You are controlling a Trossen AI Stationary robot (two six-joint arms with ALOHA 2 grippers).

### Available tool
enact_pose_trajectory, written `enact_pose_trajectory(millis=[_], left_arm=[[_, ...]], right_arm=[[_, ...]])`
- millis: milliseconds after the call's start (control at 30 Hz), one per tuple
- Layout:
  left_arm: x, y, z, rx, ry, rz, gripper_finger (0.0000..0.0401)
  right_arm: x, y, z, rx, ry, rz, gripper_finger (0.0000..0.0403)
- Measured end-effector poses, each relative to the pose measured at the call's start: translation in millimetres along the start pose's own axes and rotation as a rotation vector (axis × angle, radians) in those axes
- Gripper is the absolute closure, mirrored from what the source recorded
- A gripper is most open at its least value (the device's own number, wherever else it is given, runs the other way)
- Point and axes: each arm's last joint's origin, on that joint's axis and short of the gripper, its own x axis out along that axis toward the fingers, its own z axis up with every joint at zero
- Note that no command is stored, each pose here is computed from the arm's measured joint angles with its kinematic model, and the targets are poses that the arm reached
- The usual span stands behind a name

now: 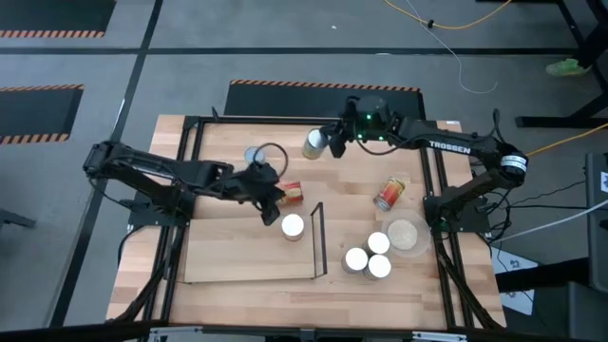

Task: Pick and place cans onto a shelf
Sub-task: Put the carrot can on the shelf

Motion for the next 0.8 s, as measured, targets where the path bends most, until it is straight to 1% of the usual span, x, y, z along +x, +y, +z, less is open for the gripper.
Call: enact_pose_trajectory(millis=[167,267,333,467,567,700,800], left_arm=[[-40,9,10,0.041,-0.100,-0.051,0.0381],[-67,17,13,0.058,-0.152,-0.078,0.0385],[-84,24,11,0.069,-0.160,-0.083,0.0388],[-113,33,4,0.081,-0.181,-0.114,0.0393],[-127,36,0,0.085,-0.194,-0.142,0.0396],[-139,36,-4,0.093,-0.227,-0.159,0.0399],[-141,34,-6,0.101,-0.234,-0.156,0.0398]], right_arm=[[-10,36,23,-0.035,-0.029,0.088,0.0398],[-16,63,32,-0.020,-0.052,0.165,0.0398],[-20,82,33,-0.018,-0.058,0.219,0.0398],[-29,121,25,-0.013,-0.037,0.317,0.0398],[-36,150,14,-0.017,-0.023,0.352,0.0398],[-48,187,-4,-0.033,-0.013,0.369,0.0398],[-54,210,-19,-0.061,0.001,0.381,0.0398]])
